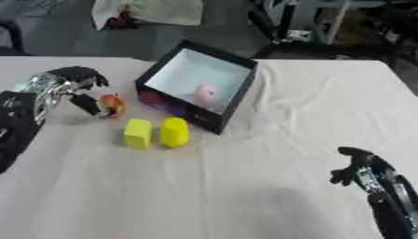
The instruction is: Pick up objects on the table and place them in the box.
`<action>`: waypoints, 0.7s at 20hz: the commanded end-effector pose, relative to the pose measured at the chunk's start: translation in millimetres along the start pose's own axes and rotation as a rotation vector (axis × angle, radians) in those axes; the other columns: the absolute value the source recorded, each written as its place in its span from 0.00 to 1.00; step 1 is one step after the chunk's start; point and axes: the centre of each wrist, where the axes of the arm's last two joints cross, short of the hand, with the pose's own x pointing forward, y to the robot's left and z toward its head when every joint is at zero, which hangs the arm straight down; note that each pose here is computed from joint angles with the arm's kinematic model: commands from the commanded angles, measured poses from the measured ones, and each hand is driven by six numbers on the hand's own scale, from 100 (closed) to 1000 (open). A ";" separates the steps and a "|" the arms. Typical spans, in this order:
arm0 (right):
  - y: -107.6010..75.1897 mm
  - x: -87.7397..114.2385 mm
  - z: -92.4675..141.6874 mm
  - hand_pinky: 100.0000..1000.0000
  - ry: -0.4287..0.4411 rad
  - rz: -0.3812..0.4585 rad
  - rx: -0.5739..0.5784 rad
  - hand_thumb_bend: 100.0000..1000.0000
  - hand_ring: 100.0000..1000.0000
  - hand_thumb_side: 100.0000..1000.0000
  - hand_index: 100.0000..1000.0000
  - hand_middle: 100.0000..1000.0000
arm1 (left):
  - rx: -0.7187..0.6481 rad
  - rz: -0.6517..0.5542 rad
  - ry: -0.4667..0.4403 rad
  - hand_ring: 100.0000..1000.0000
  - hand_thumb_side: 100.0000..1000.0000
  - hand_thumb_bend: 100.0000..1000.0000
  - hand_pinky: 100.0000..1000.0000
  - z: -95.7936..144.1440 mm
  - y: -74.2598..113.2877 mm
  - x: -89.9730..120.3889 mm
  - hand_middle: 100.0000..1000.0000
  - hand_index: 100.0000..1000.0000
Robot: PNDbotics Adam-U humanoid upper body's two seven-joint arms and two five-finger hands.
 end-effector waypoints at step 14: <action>-2.5 2.6 0.5 0.65 -0.007 0.014 -0.003 0.00 0.43 0.72 0.73 0.25 | 0.269 0.038 -0.026 0.35 0.29 0.08 0.55 55.3 132.9 18.0 0.38 0.52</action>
